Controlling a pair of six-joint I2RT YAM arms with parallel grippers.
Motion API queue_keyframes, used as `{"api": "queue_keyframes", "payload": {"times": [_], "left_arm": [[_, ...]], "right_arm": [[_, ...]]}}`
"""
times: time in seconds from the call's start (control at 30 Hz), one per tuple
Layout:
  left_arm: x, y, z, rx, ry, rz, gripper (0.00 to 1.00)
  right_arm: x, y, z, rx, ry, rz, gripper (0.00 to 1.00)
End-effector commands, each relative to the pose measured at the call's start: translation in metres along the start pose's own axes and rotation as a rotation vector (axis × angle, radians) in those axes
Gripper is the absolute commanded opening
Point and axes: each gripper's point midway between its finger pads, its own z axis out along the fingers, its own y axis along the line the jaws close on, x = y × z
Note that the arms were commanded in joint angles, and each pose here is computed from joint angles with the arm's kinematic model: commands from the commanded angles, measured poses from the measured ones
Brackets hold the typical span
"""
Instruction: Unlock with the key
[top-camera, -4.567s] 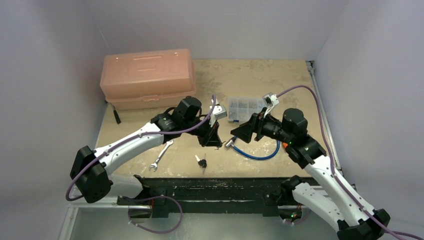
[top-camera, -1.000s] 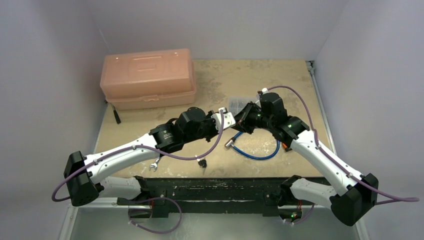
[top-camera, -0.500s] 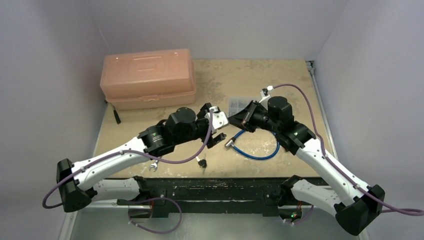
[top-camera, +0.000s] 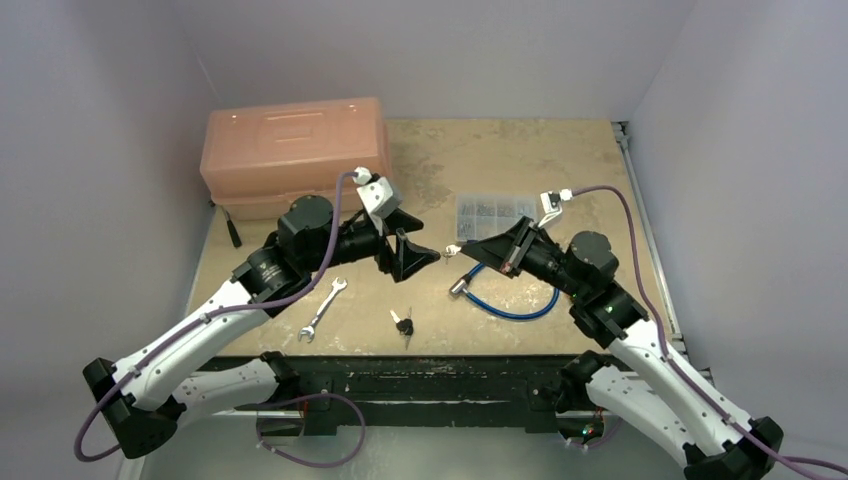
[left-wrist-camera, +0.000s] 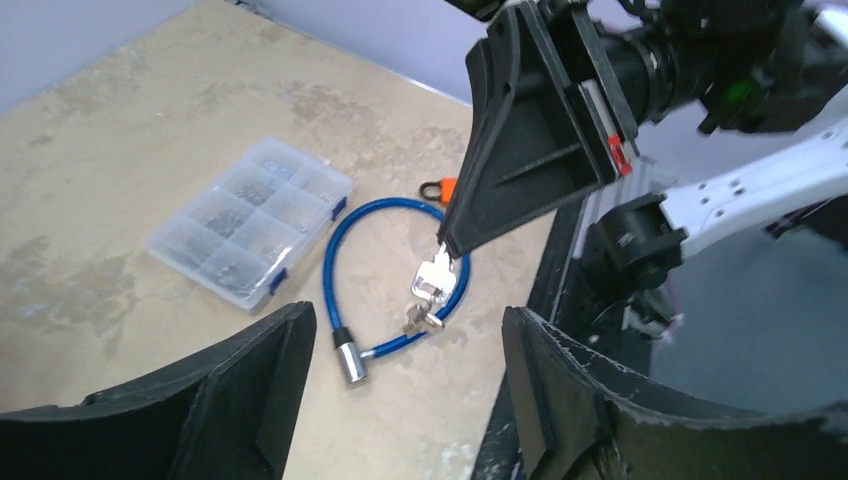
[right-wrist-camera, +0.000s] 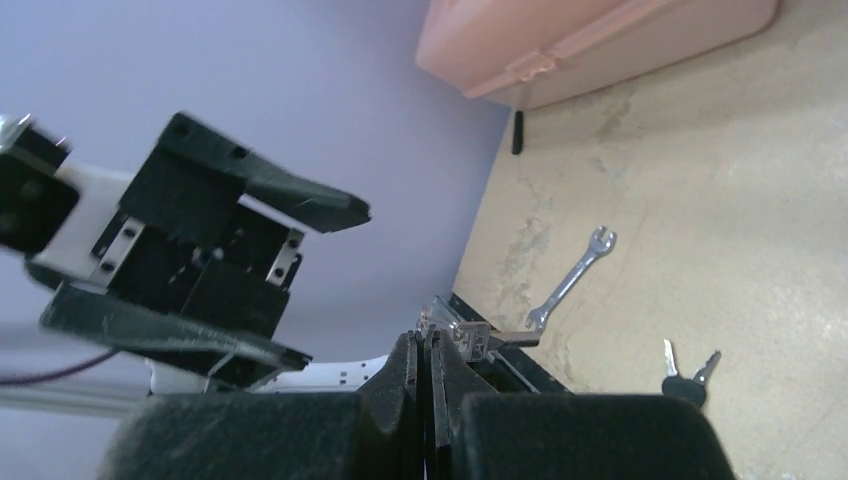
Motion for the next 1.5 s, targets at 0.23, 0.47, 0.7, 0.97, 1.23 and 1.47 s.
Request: {"api": "queue_keyframes", "payload": {"times": [0.23, 0.47, 0.7, 0.97, 1.23, 1.47], "left_arm": [[-0.049, -0.037, 0.011, 0.223, -0.174, -0.304, 0.56], [-0.038, -0.039, 0.013, 0.243, -0.161, -0.352, 0.49], [-0.028, -0.036, 0.02, 0.239, -0.133, -0.384, 0.43], [-0.015, -0.033, 0.032, 0.242, -0.102, -0.422, 0.43], [-0.006, -0.035, 0.037, 0.269, -0.083, -0.435, 0.34], [-0.001, -0.035, 0.039, 0.273, -0.066, -0.442, 0.1]], "right_arm": [[-0.002, 0.049, -0.024, -0.253, -0.051, -0.173, 0.0], [-0.002, 0.055, -0.028, -0.275, -0.053, -0.185, 0.0], [-0.003, 0.057, -0.03, -0.276, -0.055, -0.188, 0.0], [-0.003, 0.056, -0.029, -0.266, -0.054, -0.187, 0.0], [-0.004, 0.053, -0.028, -0.245, -0.057, -0.183, 0.0], [-0.004, 0.05, -0.026, -0.234, -0.054, -0.18, 0.0]]}}
